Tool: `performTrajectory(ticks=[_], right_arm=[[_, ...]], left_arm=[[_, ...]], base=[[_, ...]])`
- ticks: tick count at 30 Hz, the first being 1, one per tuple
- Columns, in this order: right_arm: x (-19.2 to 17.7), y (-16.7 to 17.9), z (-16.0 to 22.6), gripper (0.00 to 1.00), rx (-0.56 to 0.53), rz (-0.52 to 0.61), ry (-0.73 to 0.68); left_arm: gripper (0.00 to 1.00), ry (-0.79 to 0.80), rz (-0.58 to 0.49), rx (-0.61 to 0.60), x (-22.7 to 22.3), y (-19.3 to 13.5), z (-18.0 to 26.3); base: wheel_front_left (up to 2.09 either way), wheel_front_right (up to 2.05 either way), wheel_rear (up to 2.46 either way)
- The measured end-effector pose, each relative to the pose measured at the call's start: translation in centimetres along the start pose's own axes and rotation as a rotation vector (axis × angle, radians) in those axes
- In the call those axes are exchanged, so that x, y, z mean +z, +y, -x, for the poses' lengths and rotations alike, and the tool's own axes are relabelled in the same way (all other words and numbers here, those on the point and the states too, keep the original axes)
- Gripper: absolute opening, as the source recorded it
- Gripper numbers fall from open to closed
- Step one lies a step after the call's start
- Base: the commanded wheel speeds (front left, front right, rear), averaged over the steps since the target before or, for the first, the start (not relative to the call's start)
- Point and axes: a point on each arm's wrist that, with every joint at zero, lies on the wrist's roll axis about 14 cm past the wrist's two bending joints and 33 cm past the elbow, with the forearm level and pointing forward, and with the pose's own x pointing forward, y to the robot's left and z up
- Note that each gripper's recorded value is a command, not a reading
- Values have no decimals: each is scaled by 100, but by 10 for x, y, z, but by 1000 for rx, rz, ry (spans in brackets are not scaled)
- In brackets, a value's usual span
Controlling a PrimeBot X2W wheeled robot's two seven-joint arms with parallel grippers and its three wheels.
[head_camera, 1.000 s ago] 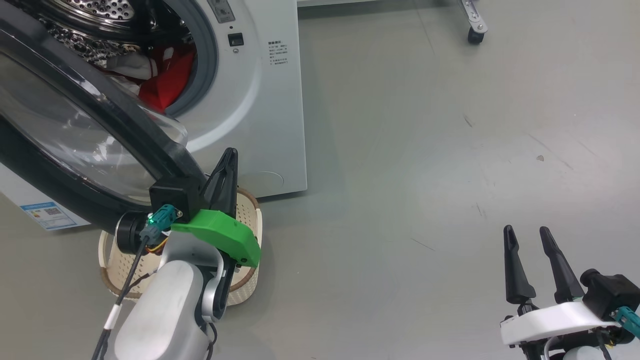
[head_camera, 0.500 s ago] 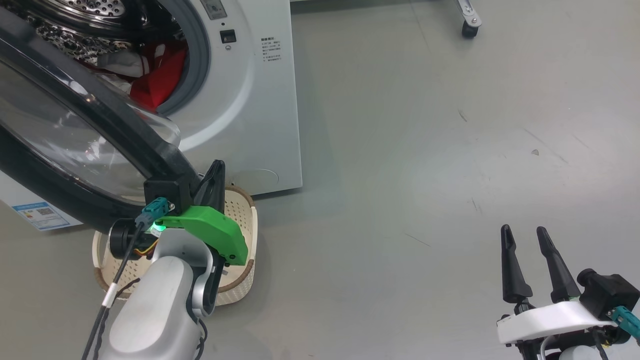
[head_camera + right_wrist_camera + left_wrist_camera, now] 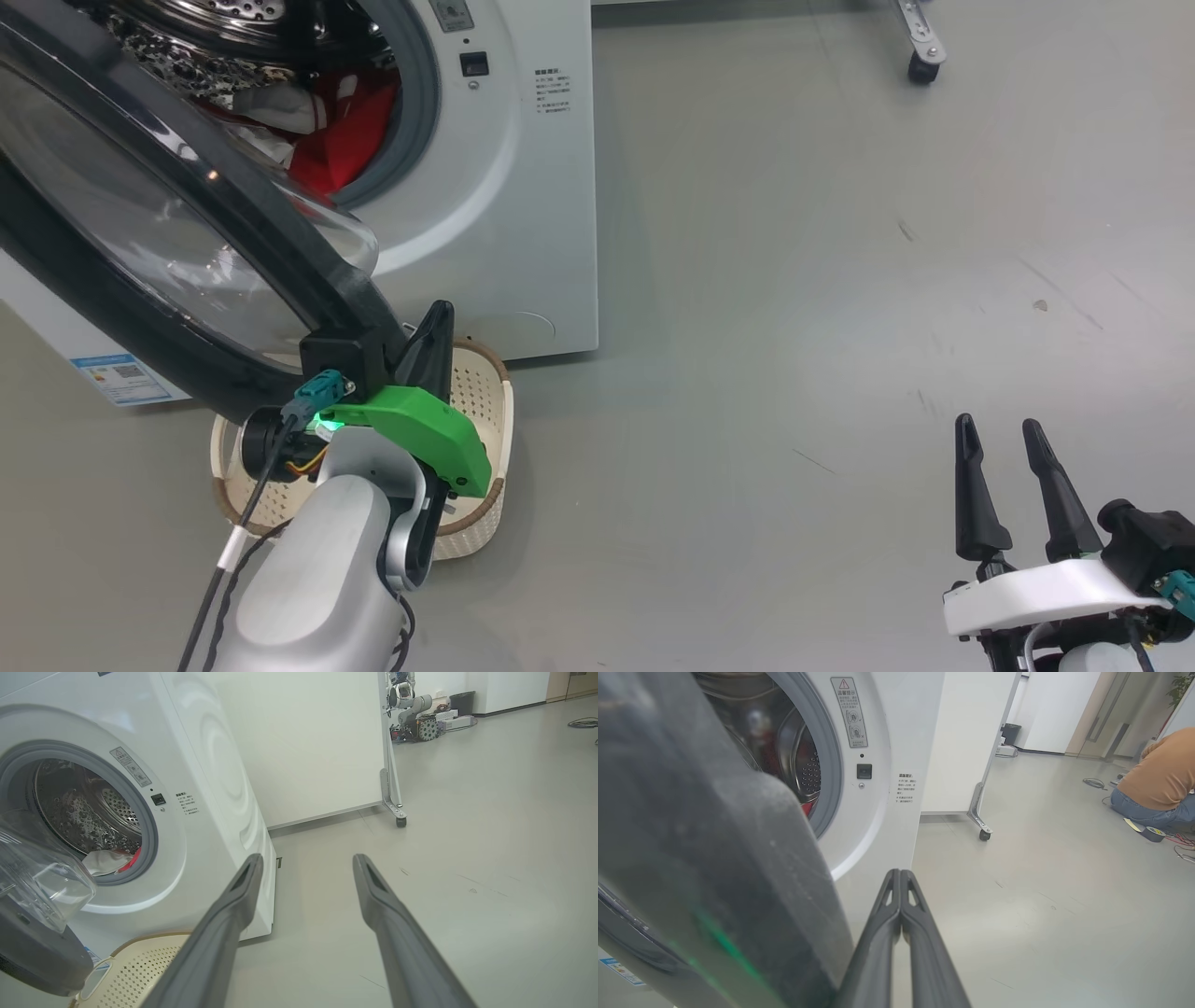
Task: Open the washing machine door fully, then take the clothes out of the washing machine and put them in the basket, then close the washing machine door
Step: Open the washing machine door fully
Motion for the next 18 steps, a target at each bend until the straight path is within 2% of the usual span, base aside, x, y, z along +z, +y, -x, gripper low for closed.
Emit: performTrajectory(ticks=[12, 18], right_arm=[[-8, 35, -14, 100, 119, -5, 22], [-18, 55, -19, 100, 185, -10, 51]], left_arm=[[0, -23, -4, 52, 3, 15, 26], [0, -45, 18, 126, 5, 39, 45]], base=[[0, 0, 0], [0, 0, 0]])
